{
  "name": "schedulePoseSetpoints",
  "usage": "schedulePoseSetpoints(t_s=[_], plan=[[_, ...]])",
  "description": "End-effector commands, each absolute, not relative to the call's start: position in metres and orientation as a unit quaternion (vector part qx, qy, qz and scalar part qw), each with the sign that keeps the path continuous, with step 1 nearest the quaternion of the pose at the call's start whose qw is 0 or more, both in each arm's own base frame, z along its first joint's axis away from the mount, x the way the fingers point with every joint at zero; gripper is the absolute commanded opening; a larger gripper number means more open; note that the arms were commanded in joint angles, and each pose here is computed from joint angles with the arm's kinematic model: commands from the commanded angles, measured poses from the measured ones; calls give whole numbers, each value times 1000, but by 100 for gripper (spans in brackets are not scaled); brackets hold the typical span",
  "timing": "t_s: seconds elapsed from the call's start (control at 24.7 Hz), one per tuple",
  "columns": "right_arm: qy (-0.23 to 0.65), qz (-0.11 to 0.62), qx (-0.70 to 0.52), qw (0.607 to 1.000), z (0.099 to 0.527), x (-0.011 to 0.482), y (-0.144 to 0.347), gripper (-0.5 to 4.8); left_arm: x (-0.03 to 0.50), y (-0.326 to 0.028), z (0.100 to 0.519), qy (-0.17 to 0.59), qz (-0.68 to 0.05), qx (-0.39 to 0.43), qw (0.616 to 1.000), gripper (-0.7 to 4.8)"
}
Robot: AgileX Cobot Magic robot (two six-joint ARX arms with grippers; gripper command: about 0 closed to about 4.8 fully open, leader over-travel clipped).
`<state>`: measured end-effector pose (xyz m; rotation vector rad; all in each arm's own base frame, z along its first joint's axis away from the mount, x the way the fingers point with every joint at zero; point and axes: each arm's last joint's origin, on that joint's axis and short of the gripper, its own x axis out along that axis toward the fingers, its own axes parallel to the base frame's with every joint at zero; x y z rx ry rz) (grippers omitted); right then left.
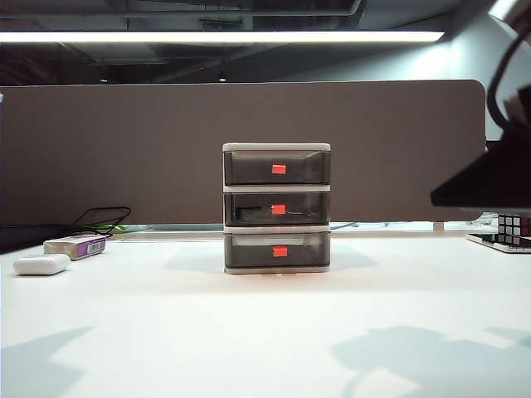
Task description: Open the second layer of the drawer on the table, pick up the transparent tape on the table and put it in, and finally close the drawer.
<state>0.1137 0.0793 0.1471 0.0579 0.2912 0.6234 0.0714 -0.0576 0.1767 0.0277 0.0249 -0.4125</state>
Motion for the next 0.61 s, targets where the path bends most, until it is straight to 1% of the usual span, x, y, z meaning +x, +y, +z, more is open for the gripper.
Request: schedulePoseSetpoints(t_s=[0.04,0.2,0.28,0.36,0.61], plan=[[114,307,42,944,146,110,77,-5,73,-59,173,5,-206,12,978,-5],[114,296,42,947,146,109,75,-5,74,-60,163,16,-206,18,978,-5],[100,289,44,951,149,109,72,-5,75,-59,159,26,-183,31,982,-5],[89,277,47,955,151,110,68,-5,75,-58,159,25,-171,36,984,-5],[86,244,49,965,152,113,50,-5,76,-58,159,17,-171,67,983,-5]])
